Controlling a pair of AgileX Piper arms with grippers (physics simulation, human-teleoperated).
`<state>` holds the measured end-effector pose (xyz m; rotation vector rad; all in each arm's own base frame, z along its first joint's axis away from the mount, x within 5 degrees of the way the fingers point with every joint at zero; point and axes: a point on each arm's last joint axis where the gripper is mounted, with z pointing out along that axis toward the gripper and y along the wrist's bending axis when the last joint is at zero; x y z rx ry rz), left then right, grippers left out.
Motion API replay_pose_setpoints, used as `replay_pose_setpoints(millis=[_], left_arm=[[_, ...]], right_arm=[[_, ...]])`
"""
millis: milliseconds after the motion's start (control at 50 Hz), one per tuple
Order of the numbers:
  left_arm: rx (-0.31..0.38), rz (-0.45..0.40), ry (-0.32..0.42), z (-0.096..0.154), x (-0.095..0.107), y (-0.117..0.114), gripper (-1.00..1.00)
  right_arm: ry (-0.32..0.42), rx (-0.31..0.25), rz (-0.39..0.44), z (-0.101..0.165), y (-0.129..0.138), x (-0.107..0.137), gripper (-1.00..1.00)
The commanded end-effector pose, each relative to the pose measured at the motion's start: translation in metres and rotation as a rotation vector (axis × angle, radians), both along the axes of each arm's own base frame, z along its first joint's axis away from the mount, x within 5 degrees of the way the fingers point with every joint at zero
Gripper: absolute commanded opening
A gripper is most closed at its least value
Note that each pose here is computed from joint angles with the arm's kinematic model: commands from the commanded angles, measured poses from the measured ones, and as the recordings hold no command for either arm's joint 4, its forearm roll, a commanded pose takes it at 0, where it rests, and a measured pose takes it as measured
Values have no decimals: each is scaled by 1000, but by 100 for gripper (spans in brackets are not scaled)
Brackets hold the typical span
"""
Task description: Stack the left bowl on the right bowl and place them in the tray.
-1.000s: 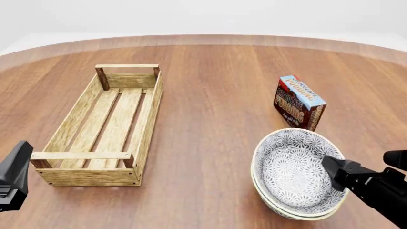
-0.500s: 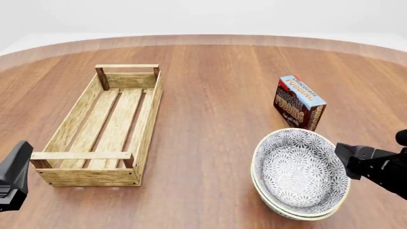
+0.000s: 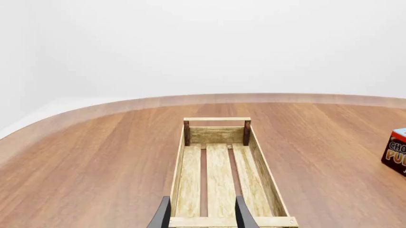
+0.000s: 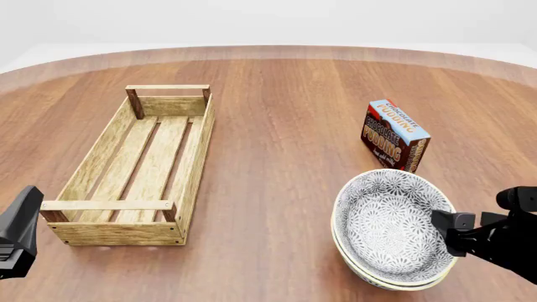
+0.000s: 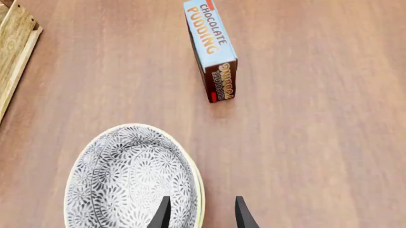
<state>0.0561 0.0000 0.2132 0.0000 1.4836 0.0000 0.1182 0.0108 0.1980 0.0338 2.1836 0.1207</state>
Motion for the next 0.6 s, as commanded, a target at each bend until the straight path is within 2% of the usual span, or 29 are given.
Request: replay_pose_setpoints(millis=[20,600], left_arm=[[0,0,0,0,0,0,100],[0,0,0,0,0,0,100]], right_arm=[[19,7,8,-12,1,-3,100],[31,55,2,-37,4,-9,100]])
